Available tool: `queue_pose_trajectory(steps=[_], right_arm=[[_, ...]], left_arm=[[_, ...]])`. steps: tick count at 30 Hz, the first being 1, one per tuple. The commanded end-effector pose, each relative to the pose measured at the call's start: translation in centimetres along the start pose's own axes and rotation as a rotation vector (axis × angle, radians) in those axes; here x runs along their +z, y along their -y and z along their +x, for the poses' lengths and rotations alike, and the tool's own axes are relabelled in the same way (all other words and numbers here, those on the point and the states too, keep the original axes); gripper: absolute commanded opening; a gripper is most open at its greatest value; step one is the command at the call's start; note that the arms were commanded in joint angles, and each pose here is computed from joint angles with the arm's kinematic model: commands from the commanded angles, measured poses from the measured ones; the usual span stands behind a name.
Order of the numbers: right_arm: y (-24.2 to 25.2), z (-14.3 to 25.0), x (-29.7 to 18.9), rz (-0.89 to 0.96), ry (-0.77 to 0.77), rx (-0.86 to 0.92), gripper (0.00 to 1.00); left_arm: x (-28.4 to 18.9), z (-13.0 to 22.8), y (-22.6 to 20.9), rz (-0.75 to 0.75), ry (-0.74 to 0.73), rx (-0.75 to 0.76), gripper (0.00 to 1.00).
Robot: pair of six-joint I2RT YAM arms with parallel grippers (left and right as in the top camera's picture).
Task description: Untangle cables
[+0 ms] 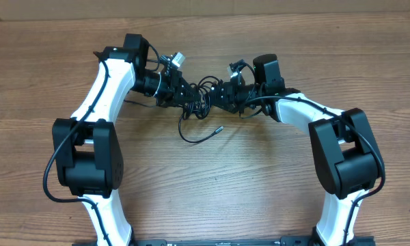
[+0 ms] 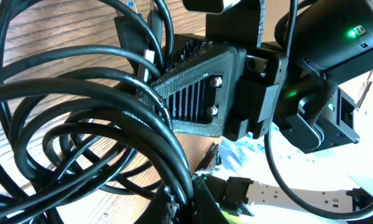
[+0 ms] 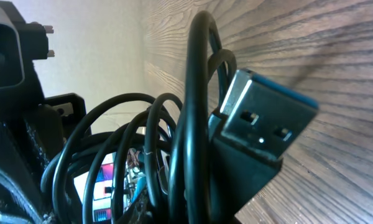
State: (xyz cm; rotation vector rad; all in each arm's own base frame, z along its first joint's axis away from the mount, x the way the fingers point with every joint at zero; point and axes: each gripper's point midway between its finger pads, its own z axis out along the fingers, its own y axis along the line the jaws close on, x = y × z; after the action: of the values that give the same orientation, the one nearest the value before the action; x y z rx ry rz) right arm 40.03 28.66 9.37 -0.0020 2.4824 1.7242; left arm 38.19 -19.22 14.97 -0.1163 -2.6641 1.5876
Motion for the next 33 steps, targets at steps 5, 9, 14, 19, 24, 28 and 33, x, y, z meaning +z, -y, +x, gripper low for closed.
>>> queue_pose_trajectory(steps=[5,9,14,19,24,28,33], right_arm=[[-0.1,0.6,0.1,-0.024,-0.033,0.007,0.04],[0.2,1.0,0.1,-0.012,-0.042,-0.007,0.04],[3.3,1.2,-0.1,0.130,-0.009,0.049,0.04],[6.0,1.5,-1.1,0.250,0.009,0.101,0.04],[7.6,1.6,-3.0,0.284,0.011,0.178,0.04],[8.9,1.8,-4.8,0.314,0.008,0.196,0.04],[11.3,1.9,-7.2,0.403,0.034,0.264,0.04]], left_arm=[[0.1,-0.2,1.1,0.028,0.000,0.083,0.04],[-0.1,-0.4,-1.4,-0.116,0.009,0.091,0.04],[-1.4,-1.0,-6.2,-0.409,0.025,0.092,0.04],[-3.2,-1.7,-9.3,-0.613,0.064,0.043,0.04],[-6.3,-2.4,-12.6,-0.870,0.143,-0.047,0.04],[-8.3,-2.5,-14.0,-1.007,0.192,-0.104,0.04],[-10.1,-2.5,-15.0,-1.118,0.234,-0.145,0.04]])
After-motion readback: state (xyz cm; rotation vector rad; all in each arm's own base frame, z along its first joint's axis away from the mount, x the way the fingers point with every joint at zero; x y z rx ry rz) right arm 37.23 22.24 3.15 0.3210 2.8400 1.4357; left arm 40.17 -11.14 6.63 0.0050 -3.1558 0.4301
